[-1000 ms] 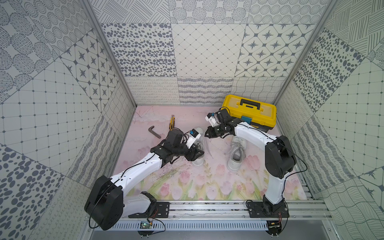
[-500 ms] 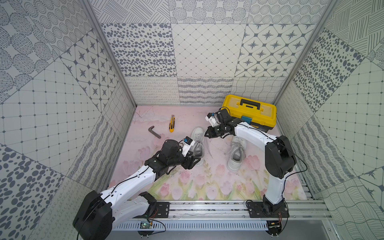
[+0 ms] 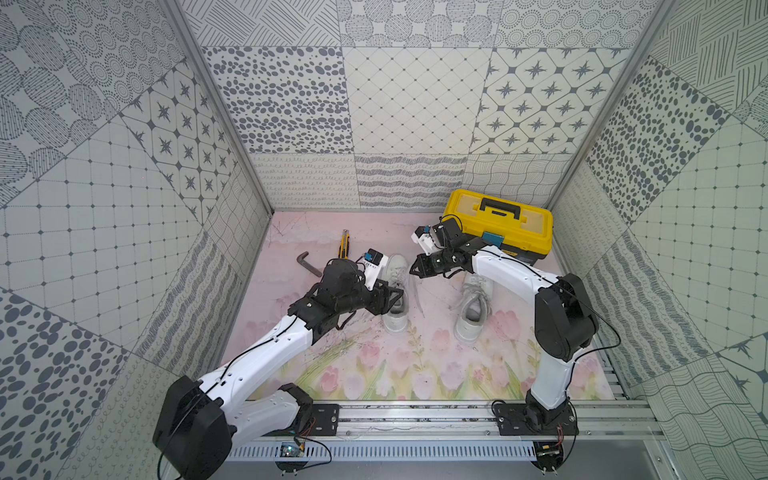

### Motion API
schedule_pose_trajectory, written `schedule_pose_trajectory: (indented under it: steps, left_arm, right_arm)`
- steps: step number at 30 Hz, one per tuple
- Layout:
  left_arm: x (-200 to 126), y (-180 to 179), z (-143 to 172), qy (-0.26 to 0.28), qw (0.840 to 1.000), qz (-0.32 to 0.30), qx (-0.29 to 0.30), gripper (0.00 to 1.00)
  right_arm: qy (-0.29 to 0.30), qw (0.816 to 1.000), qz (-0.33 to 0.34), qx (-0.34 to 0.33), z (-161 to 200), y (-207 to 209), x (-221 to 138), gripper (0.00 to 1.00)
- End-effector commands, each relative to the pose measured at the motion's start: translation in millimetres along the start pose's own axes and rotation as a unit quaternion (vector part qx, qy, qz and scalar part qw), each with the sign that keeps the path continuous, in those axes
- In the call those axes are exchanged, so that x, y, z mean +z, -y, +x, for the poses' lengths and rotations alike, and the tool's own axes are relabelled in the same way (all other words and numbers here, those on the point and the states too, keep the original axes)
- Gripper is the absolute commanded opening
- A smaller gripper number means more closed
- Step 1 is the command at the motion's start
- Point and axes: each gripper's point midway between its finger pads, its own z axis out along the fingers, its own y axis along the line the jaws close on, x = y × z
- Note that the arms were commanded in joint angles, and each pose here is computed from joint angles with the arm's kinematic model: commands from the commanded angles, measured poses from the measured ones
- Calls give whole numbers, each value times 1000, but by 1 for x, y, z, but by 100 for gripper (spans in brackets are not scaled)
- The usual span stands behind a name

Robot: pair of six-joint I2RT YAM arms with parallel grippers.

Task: Tie the shoes
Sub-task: Cross the shoelace with the shoelace.

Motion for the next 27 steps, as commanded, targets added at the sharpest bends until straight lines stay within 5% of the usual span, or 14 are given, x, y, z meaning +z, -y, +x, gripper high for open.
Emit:
schedule_pose_trajectory:
  steps: [1,9,23,27]
  left_arm:
    - [12,1,-18,-31,997,66,-33,59]
    - [45,-2,-38,-60,989,116,-68,57]
    - [82,-34,-22,-106,986,74,-107,52]
    - [86,-32,-17,-115,983,87,-115,43]
  right_arm:
    - [35,998,-33,-47,-13,-25,-16,0]
    - [31,996,-47,-62,-10,-35,-13,0]
    - [34,996,-48,-64,-11,-39,-15,0]
    - [38,996,-45,-61,-12,-39,-16,0]
